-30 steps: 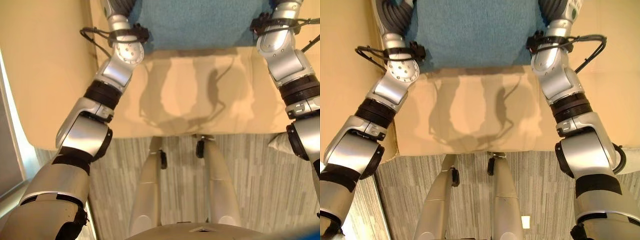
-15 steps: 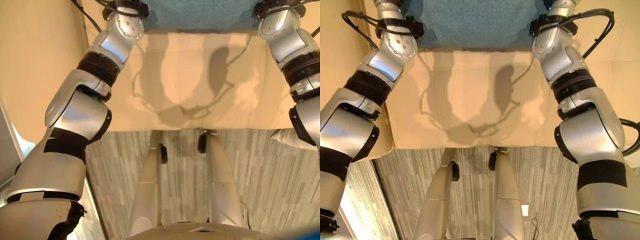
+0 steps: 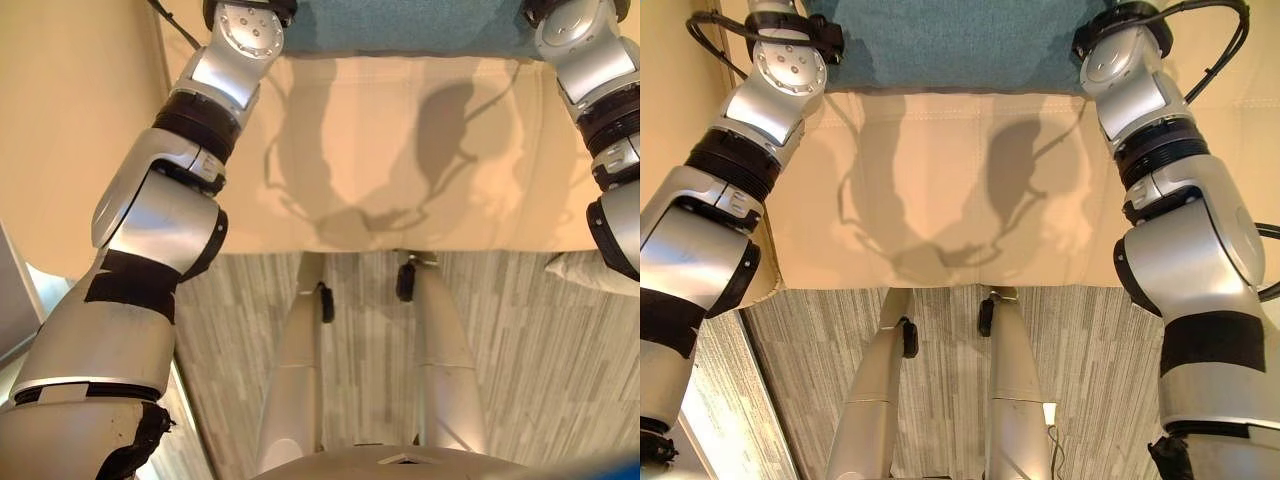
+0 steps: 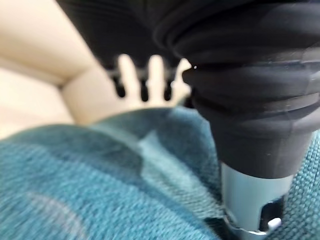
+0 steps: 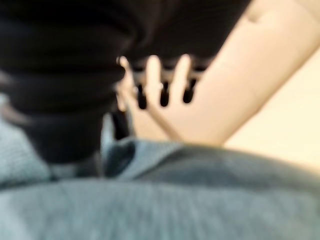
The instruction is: Pick up all the scattered cushions and arrange them neatly on the sofa.
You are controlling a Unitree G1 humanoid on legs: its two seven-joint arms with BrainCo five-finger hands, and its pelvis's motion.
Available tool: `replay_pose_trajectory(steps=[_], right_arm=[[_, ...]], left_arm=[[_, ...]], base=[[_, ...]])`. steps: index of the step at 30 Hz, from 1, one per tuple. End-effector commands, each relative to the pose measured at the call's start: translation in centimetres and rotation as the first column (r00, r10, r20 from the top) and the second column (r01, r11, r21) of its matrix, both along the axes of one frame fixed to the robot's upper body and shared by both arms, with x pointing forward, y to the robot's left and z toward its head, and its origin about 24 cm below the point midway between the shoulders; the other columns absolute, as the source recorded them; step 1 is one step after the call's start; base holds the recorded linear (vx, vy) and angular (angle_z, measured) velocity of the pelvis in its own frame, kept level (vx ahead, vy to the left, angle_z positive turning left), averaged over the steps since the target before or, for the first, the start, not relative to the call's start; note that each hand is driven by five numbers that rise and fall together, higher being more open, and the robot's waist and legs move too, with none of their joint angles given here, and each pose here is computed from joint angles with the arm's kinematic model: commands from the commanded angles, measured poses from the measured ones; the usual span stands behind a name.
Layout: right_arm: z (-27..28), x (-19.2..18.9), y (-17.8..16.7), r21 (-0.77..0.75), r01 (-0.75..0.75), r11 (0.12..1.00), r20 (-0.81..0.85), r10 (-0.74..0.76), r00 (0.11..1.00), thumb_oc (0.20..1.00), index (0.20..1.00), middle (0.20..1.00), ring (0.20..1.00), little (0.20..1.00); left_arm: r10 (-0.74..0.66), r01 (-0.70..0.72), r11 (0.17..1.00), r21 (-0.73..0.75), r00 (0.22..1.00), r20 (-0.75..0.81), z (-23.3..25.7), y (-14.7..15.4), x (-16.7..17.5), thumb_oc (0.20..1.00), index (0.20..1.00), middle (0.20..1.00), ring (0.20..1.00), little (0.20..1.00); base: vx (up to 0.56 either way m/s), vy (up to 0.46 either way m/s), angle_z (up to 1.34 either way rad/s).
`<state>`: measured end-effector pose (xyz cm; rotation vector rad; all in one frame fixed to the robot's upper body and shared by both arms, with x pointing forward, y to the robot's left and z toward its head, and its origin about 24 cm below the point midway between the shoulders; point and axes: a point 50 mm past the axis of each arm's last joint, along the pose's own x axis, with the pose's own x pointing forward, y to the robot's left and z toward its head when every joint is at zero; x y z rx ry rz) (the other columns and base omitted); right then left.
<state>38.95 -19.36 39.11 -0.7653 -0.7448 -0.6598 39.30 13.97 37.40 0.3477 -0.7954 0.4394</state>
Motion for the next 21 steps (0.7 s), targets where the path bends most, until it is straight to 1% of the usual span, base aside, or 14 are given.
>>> replay_pose_trajectory(steps=[1,4,5,6,8,9,10,11,13,16,18,19,20,21], right_arm=[[-2.3,0.7,3.4,-0.034,-0.138,0.990,-0.030,0.137,0.990,1.000,1.000,1.000,1.000,1.000],[-3.0,0.2,0.2,0.009,-0.088,0.996,-0.017,0.088,0.996,1.000,1.000,1.000,1.000,1.000],[-3.3,-0.3,-1.9,0.033,-0.058,0.998,-0.011,0.058,0.998,1.000,1.000,1.000,1.000,1.000],[-4.0,-0.6,-3.2,0.045,-0.038,0.998,-0.017,0.039,0.999,1.000,1.000,1.000,1.000,1.000],[-5.2,-1.1,-5.4,0.074,-0.008,0.997,-0.023,0.010,1.000,1.000,1.000,1.000,1.000,1.000],[-5.2,-1.1,-5.4,0.074,-0.008,0.997,-0.023,0.010,1.000,1.000,1.000,1.000,1.000,1.000],[-6.6,-1.9,-7.6,0.106,0.021,0.994,-0.034,-0.017,0.999,1.000,1.000,1.000,1.000,1.000],[-6.6,-1.9,-7.6,0.106,0.021,0.994,-0.034,-0.017,0.999,1.000,1.000,1.000,1.000,1.000],[-10.0,-3.0,-9.3,0.164,0.010,0.986,-0.050,-0.001,0.999,1.000,1.000,1.000,1.000,1.000],[-14.7,-4.6,-10.0,0.205,-0.031,0.978,-0.099,0.052,0.994,1.000,1.000,1.000,1.000,1.000],[-19.1,-5.8,-10.0,0.241,-0.049,0.969,-0.191,0.097,0.977,1.000,1.000,1.000,1.000,1.000],[-21.0,-6.2,-9.8,0.266,-0.064,0.962,-0.231,0.128,0.965,1.000,1.000,1.000,1.000,1.000],[-21.1,-6.3,-9.8,0.266,-0.063,0.962,-0.234,0.128,0.964,1.000,1.000,1.000,1.000,1.000],[-23.5,-7.1,-9.4,0.307,-0.080,0.948,-0.277,0.169,0.946,1.000,1.000,1.000,1.000,1.000]], left_arm=[[-0.154,0.156,0.984,-0.088,0.987,0.038,-0.9,-0.7,-0.2,1.000,1.000,1.000,1.000,1.000],[-0.136,0.144,0.977,-0.158,0.989,0.057,-1.4,2.7,-0.5,1.000,1.000,1.000,1.000,1.000],[-0.110,0.121,0.978,-0.171,0.991,0.070,-1.5,5.2,-0.9,1.000,1.000,1.000,1.000,1.000],[-0.087,0.098,0.980,-0.172,0.994,0.072,-1.9,6.7,-1.3,1.000,1.000,1.000,1.000,1.000],[-0.068,0.080,0.979,-0.188,0.995,0.070,-3.1,8.7,-1.8,1.000,1.000,1.000,1.000,1.000],[-0.068,0.080,0.979,-0.188,0.995,0.070,-3.1,8.7,-1.8,1.000,1.000,1.000,1.000,1.000],[-0.079,0.094,0.974,-0.204,0.993,0.082,-4.2,10.1,-2.5,1.000,1.000,1.000,1.000,1.000],[-0.079,0.094,0.974,-0.204,0.994,0.082,-4.2,10.1,-2.5,1.000,1.000,1.000,1.000,1.000],[-0.130,0.144,0.965,-0.220,0.989,0.076,-7.4,10.9,-3.7,1.000,1.000,1.000,1.000,1.000],[-0.193,0.194,0.956,-0.218,0.981,0.025,-11.9,11.0,-5.4,1.000,1.000,1.000,1.000,1.000],[-0.222,0.196,0.954,-0.226,0.970,-0.098,-16.5,10.9,-6.5,1.000,1.000,1.000,1.000,1.000],[-0.224,0.188,0.958,-0.217,0.962,-0.155,-18.3,10.9,-7.0,1.000,1.000,1.000,1.000,1.000],[-0.224,0.188,0.958,-0.217,0.962,-0.159,-18.4,10.9,-7.0,1.000,1.000,1.000,1.000,1.000],[-0.232,0.185,0.960,-0.209,0.945,-0.229,-20.7,10.8,-8.0,1.000,1.000,1.000,1.000,1.000]], base=[[0.00,0.000,0.00],[-0.01,0.001,0.01],[0.00,0.000,0.00],[0.00,0.000,0.00],[0.00,0.000,0.00],[0.00,0.000,0.00],[0.00,0.000,0.00],[0.00,0.000,0.00],[0.00,0.000,0.00],[0.01,-0.003,0.01],[0.07,-0.021,-0.02],[0.05,-0.015,-0.05],[0.05,-0.007,0.02],[0.08,-0.019,-0.01]])
